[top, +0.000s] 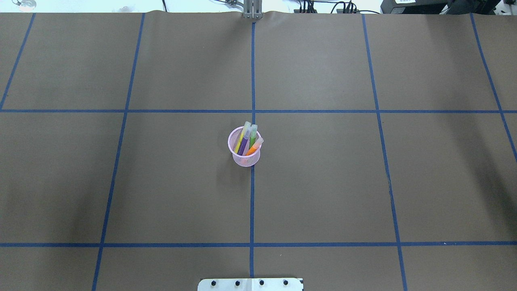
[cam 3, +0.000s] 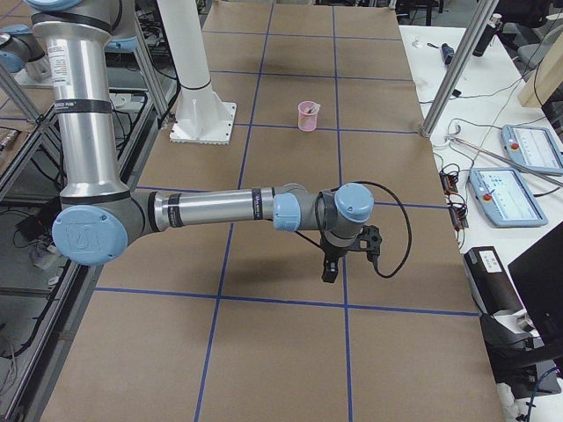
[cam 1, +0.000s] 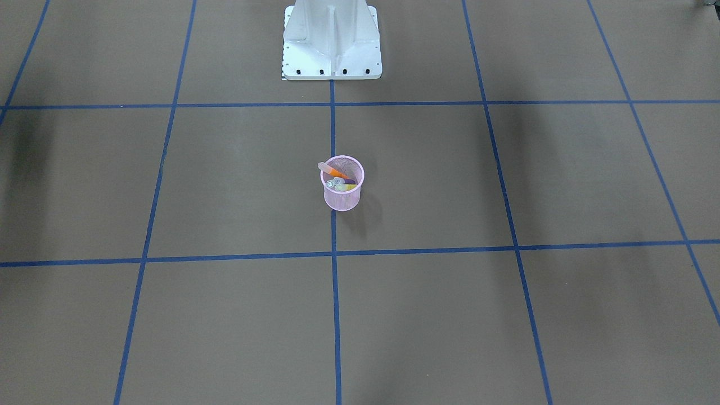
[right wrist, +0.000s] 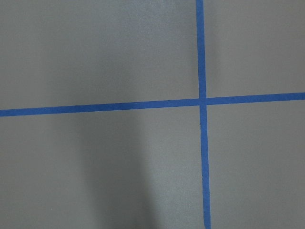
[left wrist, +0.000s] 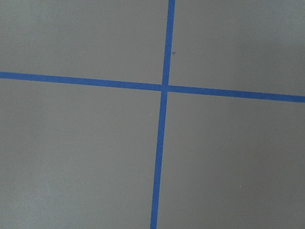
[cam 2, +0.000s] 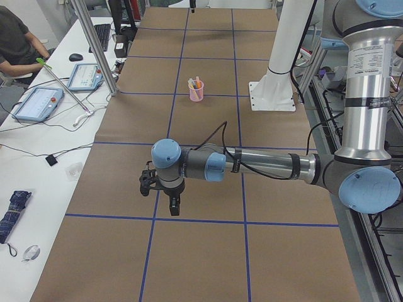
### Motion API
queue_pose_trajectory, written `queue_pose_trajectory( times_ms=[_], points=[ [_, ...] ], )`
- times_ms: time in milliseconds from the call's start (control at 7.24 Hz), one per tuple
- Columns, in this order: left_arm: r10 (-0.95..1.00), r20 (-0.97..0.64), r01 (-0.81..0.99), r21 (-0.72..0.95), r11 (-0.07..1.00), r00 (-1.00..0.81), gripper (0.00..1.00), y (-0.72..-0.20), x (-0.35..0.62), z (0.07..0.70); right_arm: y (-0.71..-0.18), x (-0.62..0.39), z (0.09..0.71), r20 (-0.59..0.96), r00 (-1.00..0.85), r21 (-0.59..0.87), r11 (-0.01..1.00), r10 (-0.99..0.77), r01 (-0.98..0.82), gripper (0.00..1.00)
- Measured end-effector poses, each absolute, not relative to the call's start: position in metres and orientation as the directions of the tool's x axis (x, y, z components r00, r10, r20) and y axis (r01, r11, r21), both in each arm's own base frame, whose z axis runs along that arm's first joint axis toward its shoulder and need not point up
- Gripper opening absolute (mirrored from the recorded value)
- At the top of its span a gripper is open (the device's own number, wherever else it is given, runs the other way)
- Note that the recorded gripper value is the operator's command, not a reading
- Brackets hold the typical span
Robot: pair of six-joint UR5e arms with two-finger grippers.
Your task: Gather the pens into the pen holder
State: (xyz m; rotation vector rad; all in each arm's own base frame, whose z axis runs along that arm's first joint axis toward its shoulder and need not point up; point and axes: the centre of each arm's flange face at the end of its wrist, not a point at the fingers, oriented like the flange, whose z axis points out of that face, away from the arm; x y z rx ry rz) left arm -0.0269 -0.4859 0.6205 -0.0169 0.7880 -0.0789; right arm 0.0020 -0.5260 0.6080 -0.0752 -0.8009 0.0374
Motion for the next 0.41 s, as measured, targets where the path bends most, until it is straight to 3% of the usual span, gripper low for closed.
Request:
queue_pose_trajectory(
  times_ms=[414],
  points=[
    [-0.078, -0.707, 0.065, -0.046, 0.997, 0.703, 1.0, -0.4857, -0.027, 0.6211, -0.5261, 0.002, 0.6066, 0.716, 0.695, -0.078, 0.997, 0.06, -0.005, 1.0]
  ],
)
